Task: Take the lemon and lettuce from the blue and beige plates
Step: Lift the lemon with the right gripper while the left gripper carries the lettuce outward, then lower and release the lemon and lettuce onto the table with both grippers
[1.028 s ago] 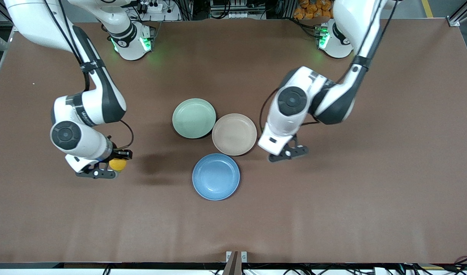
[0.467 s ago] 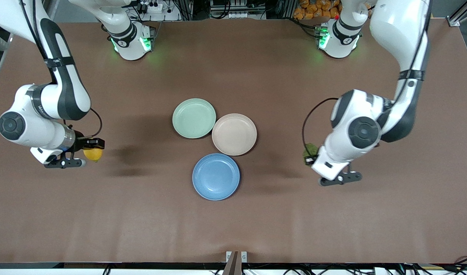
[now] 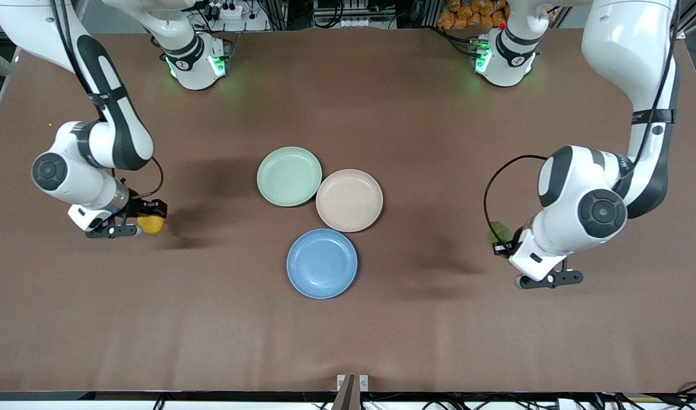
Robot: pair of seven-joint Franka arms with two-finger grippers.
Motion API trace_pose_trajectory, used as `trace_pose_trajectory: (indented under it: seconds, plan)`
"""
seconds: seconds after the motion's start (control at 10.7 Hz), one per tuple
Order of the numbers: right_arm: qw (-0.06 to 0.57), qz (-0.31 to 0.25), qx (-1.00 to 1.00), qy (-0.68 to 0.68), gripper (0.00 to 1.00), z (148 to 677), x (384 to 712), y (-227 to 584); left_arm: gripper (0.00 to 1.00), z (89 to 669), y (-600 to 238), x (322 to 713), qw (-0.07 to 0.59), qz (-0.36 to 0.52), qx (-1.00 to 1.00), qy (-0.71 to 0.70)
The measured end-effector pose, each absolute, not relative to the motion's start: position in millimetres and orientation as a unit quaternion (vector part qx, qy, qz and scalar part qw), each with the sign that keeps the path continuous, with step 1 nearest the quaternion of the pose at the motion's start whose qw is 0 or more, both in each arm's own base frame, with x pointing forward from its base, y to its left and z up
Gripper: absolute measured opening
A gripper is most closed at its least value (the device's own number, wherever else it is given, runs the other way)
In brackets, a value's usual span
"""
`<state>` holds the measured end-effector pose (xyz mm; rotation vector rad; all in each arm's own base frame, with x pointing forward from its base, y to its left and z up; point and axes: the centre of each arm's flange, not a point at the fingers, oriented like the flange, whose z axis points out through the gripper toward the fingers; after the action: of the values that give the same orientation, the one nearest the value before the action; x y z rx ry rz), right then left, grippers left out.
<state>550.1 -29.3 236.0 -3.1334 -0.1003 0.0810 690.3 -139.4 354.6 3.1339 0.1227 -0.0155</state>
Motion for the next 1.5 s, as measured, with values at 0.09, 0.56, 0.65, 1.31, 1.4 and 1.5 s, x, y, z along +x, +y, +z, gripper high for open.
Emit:
trace_pose_trajectory:
  seconds: [0.09, 0.56, 0.65, 1.31, 1.4, 1.5]
  plan:
    - [0.002, 0.024, -0.999, -0.037, 0.66, 229.4, 547.8, -29.2, 0.04, 356.0, -128.8, 695.6, 0.006, 0.007, 0.999, 0.041]
    - [-0.005, 0.012, -0.998, -0.069, 0.66, 191.3, 546.9, -40.5, 0.37, 359.2, -120.5, 700.5, 0.01, 0.016, 0.999, 0.043]
    - [-0.006, 0.013, -0.998, -0.066, 0.66, 187.7, 546.2, -44.1, 0.52, 361.3, -120.1, 701.4, 0.01, 0.019, 0.999, 0.043]
    - [0.003, 0.072, -0.996, -0.05, 1.0, 275.4, 583.0, -64.2, 1.0, 395.6, -123.2, 659.9, 0.002, 0.017, 0.999, 0.043]
    - [0.004, 0.076, -0.996, -0.048, 1.0, 294.9, 587.8, -67.1, 1.0, 405.1, -119.9, 642.7, -0.003, 0.015, 0.999, 0.044]
    - [0.005, 0.075, -0.996, -0.046, 1.0, 311.3, 590.6, -69.5, 1.0, 417.0, -115.4, 624.1, -0.008, 0.015, 0.999, 0.045]
